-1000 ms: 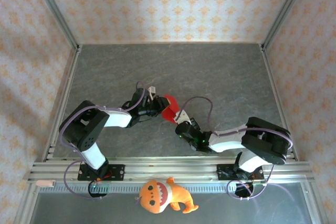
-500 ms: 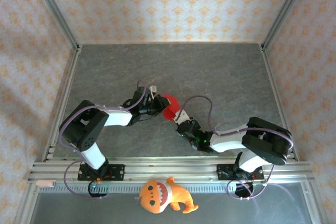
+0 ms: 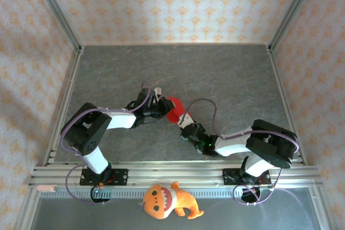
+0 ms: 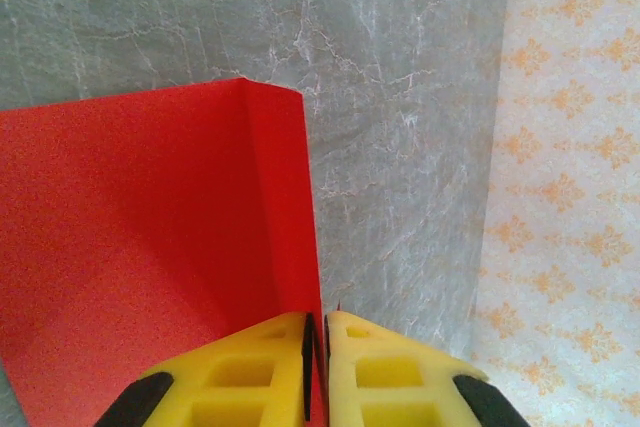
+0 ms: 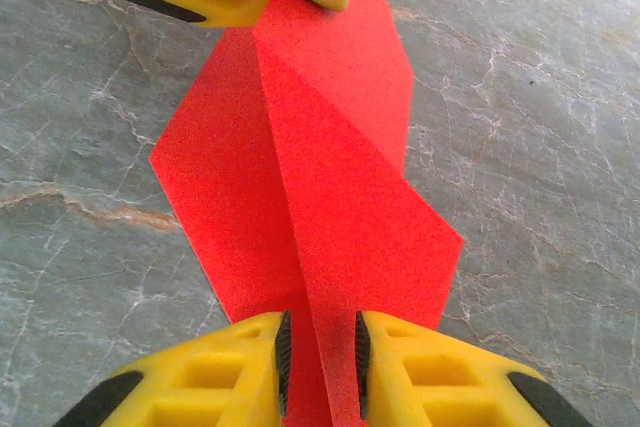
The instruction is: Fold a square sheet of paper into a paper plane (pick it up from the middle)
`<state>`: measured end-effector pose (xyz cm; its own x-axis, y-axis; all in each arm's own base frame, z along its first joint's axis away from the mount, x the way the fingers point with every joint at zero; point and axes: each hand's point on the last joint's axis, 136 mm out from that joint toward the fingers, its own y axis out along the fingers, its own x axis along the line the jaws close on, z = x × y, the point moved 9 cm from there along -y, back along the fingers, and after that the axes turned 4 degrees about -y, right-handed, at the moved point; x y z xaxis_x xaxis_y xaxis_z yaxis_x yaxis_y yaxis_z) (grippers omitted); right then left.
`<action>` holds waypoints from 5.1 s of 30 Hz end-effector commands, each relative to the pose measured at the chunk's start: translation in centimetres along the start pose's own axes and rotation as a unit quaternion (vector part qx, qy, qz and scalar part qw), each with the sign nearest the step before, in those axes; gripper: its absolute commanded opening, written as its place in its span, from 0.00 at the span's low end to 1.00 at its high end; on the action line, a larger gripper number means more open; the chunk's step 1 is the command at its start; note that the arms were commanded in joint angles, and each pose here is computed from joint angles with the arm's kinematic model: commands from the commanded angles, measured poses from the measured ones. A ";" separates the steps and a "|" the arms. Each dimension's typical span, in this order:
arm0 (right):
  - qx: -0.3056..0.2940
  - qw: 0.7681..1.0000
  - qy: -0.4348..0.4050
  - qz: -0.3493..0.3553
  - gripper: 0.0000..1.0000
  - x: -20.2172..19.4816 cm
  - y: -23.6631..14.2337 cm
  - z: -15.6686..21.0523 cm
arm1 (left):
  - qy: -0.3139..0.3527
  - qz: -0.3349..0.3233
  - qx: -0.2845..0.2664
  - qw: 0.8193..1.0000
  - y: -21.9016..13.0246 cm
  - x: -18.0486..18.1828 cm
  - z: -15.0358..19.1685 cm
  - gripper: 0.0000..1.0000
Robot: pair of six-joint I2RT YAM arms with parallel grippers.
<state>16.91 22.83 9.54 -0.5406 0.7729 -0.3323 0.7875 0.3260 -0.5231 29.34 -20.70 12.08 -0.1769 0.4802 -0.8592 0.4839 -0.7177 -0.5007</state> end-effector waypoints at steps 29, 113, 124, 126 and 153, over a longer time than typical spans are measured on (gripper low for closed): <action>-0.016 0.998 0.042 -0.050 0.04 -0.3 0.8 -0.4 | 0.010 -0.019 -0.023 1.000 0.0 -0.3 -1.5 0.57; 0.070 0.896 0.303 -0.316 0.00 -3.6 5.4 -1.3 | 0.035 -0.083 -0.120 0.989 -5.5 -0.5 -3.3 0.70; 0.043 0.943 0.243 -0.223 0.04 -4.2 4.1 -1.6 | -0.003 -0.055 -0.076 0.996 -2.9 0.4 -3.3 0.71; 0.041 0.950 0.225 -0.212 0.04 -3.8 3.9 -1.6 | -0.006 -0.049 -0.071 0.996 -2.5 0.3 -3.3 0.71; 0.036 0.987 0.068 -0.142 0.09 -1.0 2.6 -1.9 | -0.018 -0.049 -0.048 0.997 -0.8 0.4 -3.3 0.66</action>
<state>19.89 24.32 10.13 -0.7080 0.7062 0.0044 0.5476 0.5529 -0.6281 31.45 -17.82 11.77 -0.2839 0.5352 -0.7956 0.5358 -0.5996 -0.5945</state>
